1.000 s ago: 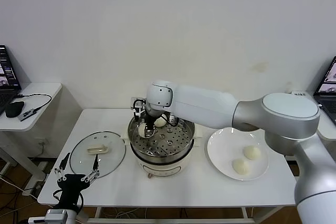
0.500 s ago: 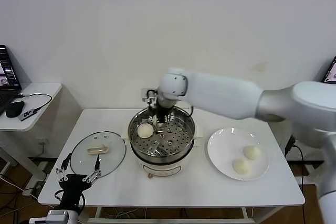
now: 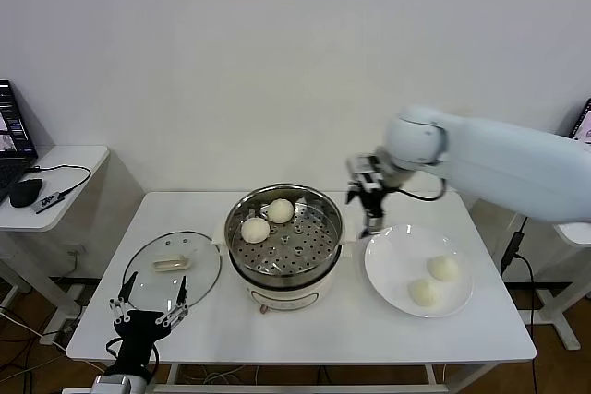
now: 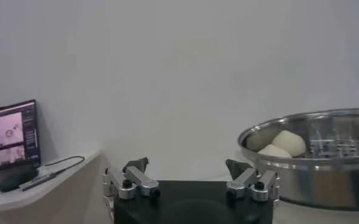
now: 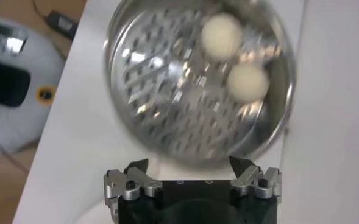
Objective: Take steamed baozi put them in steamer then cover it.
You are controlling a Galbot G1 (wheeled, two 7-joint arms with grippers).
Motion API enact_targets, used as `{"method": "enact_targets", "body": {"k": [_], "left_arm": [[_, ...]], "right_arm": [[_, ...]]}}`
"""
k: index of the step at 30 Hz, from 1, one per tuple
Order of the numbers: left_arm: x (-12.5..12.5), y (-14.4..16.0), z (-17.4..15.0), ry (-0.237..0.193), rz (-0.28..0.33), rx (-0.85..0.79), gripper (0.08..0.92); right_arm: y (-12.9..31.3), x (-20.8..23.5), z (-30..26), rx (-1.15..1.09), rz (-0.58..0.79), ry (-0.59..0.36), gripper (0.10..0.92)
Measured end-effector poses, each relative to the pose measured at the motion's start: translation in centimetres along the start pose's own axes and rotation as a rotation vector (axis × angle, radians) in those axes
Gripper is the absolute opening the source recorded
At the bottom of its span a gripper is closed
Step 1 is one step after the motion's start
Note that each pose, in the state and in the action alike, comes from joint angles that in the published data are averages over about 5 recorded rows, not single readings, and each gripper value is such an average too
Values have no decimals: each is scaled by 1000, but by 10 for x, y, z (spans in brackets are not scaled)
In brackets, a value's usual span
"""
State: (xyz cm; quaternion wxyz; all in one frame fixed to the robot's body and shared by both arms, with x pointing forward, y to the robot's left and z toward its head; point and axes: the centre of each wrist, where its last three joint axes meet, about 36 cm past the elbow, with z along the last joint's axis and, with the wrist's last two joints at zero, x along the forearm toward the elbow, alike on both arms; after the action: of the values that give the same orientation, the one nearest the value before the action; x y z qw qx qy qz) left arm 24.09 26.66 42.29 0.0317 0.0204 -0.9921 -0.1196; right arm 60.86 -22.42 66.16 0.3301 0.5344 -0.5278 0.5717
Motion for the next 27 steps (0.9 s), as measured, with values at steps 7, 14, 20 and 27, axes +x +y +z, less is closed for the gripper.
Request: {"method": "enact_targets", "body": {"k": [7,14,20,27], "left_arm": [[3,-7,4,14,7,3,823],[3,-9,7,23,8,-3,823],[3,-6,9,28,4,-11,823],[4,-6,11,35,2,-10,823]], "right_arm": [[43,-15,62,-27,-8,63,823],[77,-43,97,-49,-27,101,823],[99,-72,115,-70,-44,112,823],[117,-102,131,-109,-63,120,823]]}}
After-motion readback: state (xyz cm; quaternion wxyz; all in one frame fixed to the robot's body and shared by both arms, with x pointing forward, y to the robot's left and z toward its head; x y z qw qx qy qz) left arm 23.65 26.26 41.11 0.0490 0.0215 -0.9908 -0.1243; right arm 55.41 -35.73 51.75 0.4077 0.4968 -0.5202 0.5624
